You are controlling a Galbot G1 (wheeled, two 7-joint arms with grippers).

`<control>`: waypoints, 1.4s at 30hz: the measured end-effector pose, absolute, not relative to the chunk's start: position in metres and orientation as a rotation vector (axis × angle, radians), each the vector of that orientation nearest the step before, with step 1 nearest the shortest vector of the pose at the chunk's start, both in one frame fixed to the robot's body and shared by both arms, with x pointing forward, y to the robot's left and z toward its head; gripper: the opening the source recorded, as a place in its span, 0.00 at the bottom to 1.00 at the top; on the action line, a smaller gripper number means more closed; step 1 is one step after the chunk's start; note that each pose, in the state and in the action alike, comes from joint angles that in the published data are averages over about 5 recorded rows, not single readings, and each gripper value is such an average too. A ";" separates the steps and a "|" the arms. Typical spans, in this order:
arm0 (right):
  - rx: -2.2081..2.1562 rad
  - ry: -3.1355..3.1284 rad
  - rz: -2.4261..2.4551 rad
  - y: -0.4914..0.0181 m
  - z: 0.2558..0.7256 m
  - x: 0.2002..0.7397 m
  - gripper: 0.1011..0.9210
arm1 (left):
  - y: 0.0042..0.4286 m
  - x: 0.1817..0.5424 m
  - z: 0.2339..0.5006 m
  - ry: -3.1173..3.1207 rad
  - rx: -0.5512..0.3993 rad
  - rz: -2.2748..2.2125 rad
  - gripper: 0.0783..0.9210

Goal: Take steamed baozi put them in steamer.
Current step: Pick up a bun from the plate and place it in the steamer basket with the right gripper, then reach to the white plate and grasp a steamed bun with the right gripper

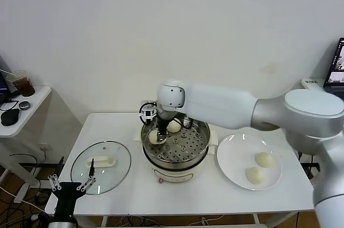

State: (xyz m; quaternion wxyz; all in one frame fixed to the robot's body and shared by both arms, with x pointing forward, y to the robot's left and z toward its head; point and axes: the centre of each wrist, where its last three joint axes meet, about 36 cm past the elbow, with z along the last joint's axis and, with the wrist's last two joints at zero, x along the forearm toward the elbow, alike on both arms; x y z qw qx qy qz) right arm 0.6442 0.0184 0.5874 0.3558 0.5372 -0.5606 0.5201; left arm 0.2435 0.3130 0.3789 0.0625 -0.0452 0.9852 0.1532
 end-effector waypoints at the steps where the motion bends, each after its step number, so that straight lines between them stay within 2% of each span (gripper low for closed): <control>1: 1.383 -1.450 1.341 0.020 0.585 0.645 0.49 | 0.313 0.244 0.379 2.977 -0.137 0.464 0.88; 3: 1.375 -1.455 1.336 0.021 0.582 0.647 0.53 | 0.314 0.244 0.378 2.976 -0.139 0.465 0.88; 9: 1.366 -1.458 1.322 0.020 0.583 0.650 0.73 | 0.315 0.245 0.377 2.976 -0.141 0.466 0.88; 12: 1.372 -1.453 1.321 0.014 0.592 0.651 0.82 | 0.315 0.245 0.377 2.975 -0.141 0.467 0.88; 15: 1.383 -1.445 1.332 0.003 0.610 0.650 0.87 | 0.315 0.246 0.377 2.974 -0.140 0.468 0.88; 21: 1.404 -1.401 1.378 -0.050 0.654 0.649 0.88 | 0.316 0.248 0.378 2.970 -0.133 0.471 0.88; 29: 1.423 -1.320 1.412 -0.167 0.680 0.638 0.88 | 0.313 0.250 0.376 2.975 -0.112 0.466 0.88; 36: 1.388 -1.270 1.415 -0.266 0.662 0.617 0.88 | 0.310 0.247 0.371 2.990 -0.094 0.473 0.88; 42: 1.361 -1.231 1.401 -0.325 0.626 0.596 0.88 | 0.307 0.245 0.368 3.002 -0.086 0.479 0.88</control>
